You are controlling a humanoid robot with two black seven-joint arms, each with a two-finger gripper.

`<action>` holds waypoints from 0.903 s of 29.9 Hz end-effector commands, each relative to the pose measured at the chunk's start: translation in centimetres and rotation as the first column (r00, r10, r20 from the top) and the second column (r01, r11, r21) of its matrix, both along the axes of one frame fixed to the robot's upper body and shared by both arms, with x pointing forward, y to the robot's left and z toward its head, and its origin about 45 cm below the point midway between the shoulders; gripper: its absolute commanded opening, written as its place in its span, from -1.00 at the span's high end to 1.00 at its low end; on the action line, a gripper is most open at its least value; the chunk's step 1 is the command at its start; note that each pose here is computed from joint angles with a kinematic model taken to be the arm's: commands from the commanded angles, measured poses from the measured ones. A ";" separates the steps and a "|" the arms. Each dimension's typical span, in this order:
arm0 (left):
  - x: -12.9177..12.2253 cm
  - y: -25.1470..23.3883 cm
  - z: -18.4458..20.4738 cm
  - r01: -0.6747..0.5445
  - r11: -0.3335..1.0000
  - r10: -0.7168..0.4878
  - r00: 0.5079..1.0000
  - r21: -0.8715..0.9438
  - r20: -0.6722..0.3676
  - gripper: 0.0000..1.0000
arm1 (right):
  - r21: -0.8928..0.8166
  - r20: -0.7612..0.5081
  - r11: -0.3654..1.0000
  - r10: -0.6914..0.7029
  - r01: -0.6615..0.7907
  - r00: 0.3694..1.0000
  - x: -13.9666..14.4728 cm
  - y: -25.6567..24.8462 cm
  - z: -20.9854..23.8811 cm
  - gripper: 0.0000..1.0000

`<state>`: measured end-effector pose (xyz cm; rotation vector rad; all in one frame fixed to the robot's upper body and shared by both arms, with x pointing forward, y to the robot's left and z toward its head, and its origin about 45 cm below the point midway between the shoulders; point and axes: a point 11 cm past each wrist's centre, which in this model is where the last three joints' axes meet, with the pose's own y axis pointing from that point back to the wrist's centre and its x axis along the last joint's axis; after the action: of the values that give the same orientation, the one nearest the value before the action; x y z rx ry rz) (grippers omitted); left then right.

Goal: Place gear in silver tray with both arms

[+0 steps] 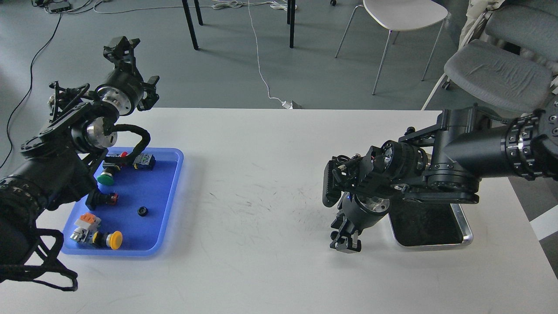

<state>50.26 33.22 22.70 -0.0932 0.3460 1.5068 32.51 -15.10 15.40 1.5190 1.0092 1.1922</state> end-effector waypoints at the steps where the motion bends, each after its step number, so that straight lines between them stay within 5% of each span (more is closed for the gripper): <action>1: 0.0 -0.1 -0.1 0.001 1.000 -0.001 1.000 -0.001 0.000 -0.97 | -0.001 0.001 1.000 -0.003 0.003 1.000 0.1 -0.1 -0.1 0.03; 20: -0.2 0.0 -0.4 -0.005 1.000 0.005 1.000 -0.002 0.004 -0.97 | -0.003 0.004 1.000 0.017 -0.017 1.000 0.0 0.7 -0.3 0.29; 27: -0.2 -0.1 -0.5 -0.003 1.000 0.003 1.000 -0.003 0.003 -0.97 | -0.007 0.007 1.000 0.017 -0.017 1.000 0.1 0.5 -0.2 0.58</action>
<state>50.02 33.19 22.21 -0.0979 0.3458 1.5100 32.53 -14.50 15.10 1.5049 1.0235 1.2028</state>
